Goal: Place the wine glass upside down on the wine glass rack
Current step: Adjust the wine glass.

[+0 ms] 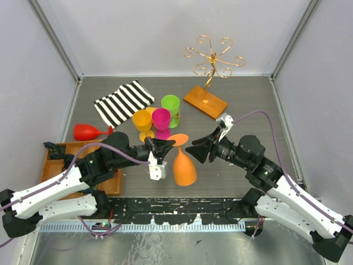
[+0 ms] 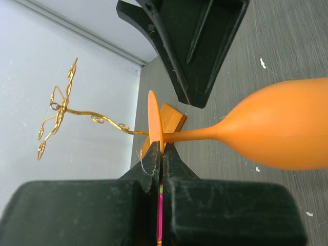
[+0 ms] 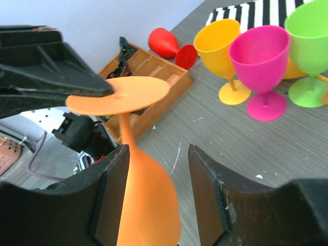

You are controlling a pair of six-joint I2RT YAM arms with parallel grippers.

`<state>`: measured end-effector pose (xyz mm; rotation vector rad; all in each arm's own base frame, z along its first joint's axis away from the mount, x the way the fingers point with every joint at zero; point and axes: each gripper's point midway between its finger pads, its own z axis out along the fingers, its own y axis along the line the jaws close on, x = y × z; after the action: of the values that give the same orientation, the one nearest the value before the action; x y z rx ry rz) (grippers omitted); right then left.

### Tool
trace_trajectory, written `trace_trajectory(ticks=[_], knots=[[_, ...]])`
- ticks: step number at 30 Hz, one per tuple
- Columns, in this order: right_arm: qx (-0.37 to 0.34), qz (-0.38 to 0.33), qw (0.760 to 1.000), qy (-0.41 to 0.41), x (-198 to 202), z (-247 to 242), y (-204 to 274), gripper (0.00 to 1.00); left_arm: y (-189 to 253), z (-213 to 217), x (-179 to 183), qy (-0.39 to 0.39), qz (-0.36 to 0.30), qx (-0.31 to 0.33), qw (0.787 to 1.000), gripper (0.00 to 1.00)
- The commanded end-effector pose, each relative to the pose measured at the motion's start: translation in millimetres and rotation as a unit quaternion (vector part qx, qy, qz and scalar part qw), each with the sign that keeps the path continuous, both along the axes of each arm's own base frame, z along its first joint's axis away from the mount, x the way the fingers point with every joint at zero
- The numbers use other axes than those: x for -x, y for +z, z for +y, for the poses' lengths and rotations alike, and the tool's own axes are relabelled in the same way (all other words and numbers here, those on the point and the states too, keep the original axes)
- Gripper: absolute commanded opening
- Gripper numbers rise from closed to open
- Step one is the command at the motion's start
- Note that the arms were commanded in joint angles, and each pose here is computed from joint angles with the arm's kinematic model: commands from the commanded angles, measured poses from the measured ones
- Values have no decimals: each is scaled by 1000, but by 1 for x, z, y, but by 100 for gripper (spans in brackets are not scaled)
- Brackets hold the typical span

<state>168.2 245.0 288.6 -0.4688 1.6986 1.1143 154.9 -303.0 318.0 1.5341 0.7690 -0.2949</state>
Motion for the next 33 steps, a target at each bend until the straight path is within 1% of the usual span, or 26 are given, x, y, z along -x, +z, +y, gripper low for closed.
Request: trace_trajectory(ticks=[1,5,10,14,24,29,33], knots=[[-78,-64,995,10,10,6,45,55,1,3,-2,7,-7,2,1000,0],[-103,-67,992,18,17,13,46,52,2,3,-2,8,-10,3,1000,0],[-115,-62,991,7,17,23,42,46,3,4,-2,8,-11,5,1000,0],[-124,-62,990,9,20,32,39,44,3,4,-1,8,-10,5,1000,0],[-111,-55,992,7,20,47,25,42,2,5,-1,6,-10,5,1000,0],[-105,-53,993,0,19,46,20,34,1,4,0,5,-9,5,1000,0],[-98,-48,994,3,18,49,15,34,2,4,1,3,-10,5,1000,0]])
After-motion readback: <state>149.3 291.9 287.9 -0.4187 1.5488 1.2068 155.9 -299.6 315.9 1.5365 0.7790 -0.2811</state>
